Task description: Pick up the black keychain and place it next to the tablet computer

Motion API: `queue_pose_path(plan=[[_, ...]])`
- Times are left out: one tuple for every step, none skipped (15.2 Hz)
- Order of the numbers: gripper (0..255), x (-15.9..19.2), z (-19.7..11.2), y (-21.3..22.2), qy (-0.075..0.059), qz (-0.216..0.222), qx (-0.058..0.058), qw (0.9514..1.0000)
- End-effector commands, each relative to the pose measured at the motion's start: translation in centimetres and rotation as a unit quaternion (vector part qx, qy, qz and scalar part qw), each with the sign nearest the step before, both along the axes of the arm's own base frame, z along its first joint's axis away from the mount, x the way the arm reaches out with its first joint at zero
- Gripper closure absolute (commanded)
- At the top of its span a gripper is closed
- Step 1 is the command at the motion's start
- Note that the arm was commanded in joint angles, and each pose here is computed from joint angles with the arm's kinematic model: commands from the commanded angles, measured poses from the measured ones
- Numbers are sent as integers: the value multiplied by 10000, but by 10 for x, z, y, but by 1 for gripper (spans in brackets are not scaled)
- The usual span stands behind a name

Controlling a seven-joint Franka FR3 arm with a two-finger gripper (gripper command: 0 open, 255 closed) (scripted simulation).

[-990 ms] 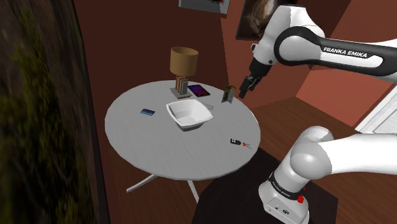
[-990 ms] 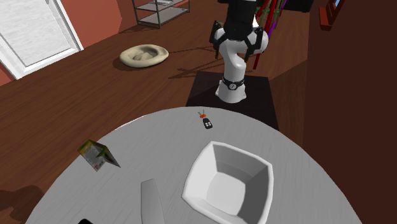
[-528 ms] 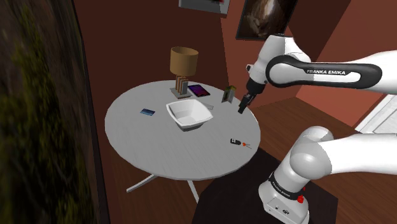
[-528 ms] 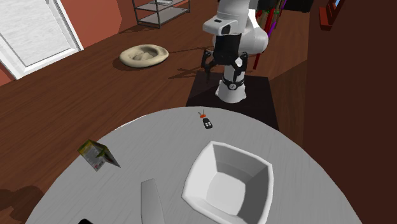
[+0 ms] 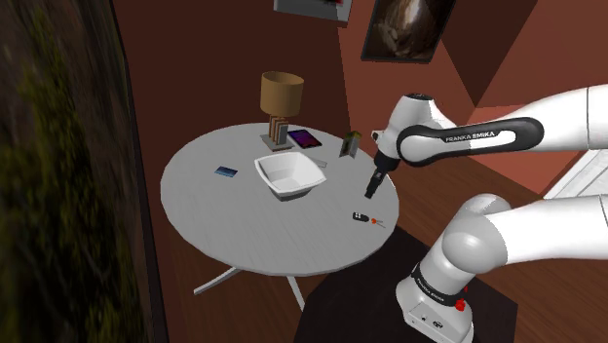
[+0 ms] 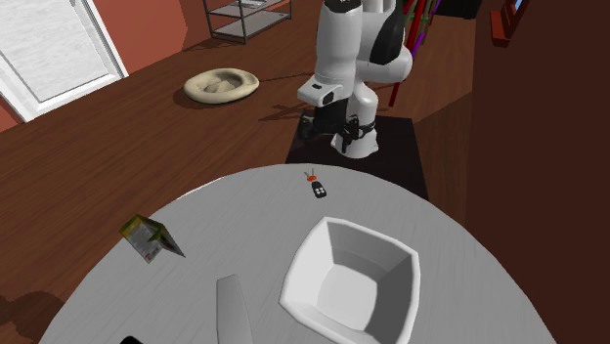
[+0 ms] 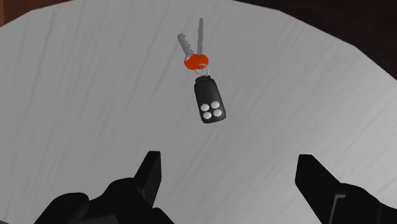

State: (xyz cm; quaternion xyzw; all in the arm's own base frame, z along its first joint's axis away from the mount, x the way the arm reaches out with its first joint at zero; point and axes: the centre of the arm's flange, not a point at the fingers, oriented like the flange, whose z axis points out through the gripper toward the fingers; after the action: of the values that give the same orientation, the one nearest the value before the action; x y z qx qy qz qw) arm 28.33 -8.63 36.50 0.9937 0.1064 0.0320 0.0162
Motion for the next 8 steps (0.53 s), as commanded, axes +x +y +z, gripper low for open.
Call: queue_pose_path(plan=[[0, -1, -25, -4, 51, 123, 18, 9999], [0, -2, -38, -8, 82, 180, 28, 9998], [0, -3, -50, -11, 113, 237, 38, 9996], [0, -4, -63, -15, 144, 294, 47, 9995], [0, -6, -75, -18, 174, 351, 57, 9992], [0, -7, -88, -22, 205, 408, 67, 9989], [0, -8, -101, -25, 236, 465, 77, 9986], [0, -9, -106, -27, 249, 489, 81, 9985]])
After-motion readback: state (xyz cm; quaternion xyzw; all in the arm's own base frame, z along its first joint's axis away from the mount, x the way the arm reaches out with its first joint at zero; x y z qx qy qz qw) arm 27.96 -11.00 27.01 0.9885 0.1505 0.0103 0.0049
